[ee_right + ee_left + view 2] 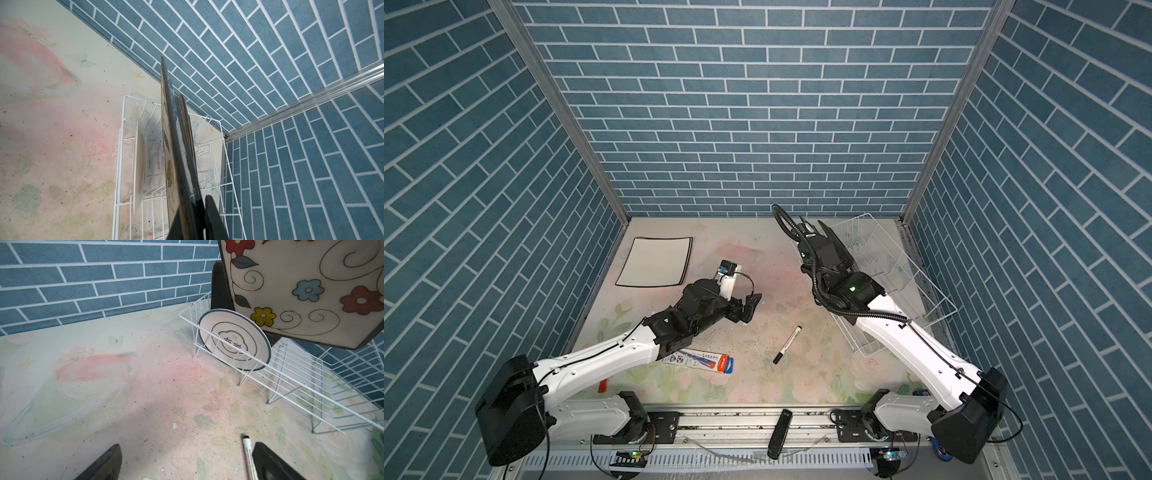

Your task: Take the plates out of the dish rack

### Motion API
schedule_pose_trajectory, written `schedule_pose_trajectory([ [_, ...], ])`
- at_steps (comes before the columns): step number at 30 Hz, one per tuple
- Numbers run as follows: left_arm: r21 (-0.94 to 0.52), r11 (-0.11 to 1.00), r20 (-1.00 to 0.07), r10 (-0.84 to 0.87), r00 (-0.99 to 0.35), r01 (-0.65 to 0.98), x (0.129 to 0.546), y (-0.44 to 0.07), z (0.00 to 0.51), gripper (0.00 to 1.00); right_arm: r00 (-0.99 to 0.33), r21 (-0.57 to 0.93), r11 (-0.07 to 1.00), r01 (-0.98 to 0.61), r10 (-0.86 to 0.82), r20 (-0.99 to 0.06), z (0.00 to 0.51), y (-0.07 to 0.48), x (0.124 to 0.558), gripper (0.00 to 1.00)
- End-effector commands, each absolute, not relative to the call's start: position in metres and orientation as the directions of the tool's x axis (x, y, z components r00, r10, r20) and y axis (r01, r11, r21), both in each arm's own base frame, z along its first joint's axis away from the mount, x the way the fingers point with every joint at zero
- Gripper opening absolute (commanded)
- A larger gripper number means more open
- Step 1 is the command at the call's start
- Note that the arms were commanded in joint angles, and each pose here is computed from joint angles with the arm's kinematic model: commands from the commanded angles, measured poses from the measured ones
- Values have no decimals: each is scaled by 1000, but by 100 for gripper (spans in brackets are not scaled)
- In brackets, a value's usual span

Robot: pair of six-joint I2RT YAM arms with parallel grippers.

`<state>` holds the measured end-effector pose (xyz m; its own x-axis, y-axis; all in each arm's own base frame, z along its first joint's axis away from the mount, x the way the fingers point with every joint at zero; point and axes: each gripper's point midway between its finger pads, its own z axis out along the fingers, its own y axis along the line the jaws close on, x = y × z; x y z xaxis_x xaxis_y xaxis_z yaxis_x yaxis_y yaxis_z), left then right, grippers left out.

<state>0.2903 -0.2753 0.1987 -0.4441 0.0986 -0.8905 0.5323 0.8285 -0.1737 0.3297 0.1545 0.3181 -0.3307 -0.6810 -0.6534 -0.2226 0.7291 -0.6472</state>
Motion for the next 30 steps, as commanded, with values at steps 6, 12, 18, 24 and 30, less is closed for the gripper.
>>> schedule_pose_trajectory([
  [6,-233,851,-891,6,-453,470,289,-263,209,100,-217,-606,794,-50,-601,-769,392,146,324,0],
  [12,-290,842,-889,-61,-454,455,290,-259,217,100,-198,-612,790,-38,-607,-770,403,148,318,0],
  [18,-386,817,-866,-161,-473,428,294,-256,225,100,-179,-620,784,-28,-614,-769,412,152,312,0],
  [24,-436,796,-849,-210,-484,420,294,-251,222,100,-156,-618,786,-18,-612,-775,422,154,306,0],
  [30,-443,792,-848,-218,-484,420,294,-250,224,100,-126,-605,796,-24,-603,-788,431,159,301,0],
])
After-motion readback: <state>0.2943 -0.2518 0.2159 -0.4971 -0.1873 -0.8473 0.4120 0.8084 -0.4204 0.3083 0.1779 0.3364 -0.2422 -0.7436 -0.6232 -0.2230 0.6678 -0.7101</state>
